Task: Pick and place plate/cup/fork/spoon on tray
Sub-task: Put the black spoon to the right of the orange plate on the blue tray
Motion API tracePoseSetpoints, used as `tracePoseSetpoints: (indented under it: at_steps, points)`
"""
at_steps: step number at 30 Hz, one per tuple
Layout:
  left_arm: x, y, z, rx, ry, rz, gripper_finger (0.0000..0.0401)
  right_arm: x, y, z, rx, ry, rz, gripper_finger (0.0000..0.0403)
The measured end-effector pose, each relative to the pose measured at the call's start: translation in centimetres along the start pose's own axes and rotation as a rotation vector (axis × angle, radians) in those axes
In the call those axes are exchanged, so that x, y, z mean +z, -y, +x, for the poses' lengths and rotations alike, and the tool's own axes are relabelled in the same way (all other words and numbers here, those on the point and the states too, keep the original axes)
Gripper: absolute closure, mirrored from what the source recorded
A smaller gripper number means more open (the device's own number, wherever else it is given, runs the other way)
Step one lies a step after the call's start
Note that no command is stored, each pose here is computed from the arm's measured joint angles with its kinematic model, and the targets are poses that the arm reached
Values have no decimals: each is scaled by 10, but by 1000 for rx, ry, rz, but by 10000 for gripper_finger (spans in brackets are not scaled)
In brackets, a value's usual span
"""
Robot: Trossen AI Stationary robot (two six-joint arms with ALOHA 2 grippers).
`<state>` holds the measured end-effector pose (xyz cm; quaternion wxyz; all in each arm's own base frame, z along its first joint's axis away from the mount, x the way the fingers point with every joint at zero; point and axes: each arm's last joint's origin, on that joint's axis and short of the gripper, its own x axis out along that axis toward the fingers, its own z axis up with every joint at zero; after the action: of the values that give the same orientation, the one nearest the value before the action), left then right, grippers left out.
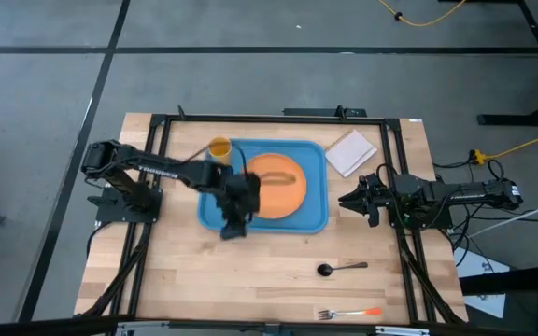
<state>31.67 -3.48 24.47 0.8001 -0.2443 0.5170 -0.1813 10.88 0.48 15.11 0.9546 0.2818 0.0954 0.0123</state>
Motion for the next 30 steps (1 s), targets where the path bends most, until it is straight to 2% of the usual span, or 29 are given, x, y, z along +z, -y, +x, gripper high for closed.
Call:
tracePoseSetpoints:
  at_steps: [5,11,13,18,25,30]
  points:
    - [-25,25,18,134,-136,16,354,0,0,0,0,0,3,293]
    - [-50,41,25,201,-298,4,354,0,0,0,-1,1,28,293]
    - [-54,43,26,236,-312,-30,354,0,0,0,-1,1,28,293]
    - [-58,45,27,247,-335,-39,354,0,0,0,-1,0,27,293]
    - [-58,46,28,275,-312,-199,354,0,0,0,-1,1,29,293]
    - [-59,47,28,293,-303,-229,354,0,0,0,-1,1,29,293]
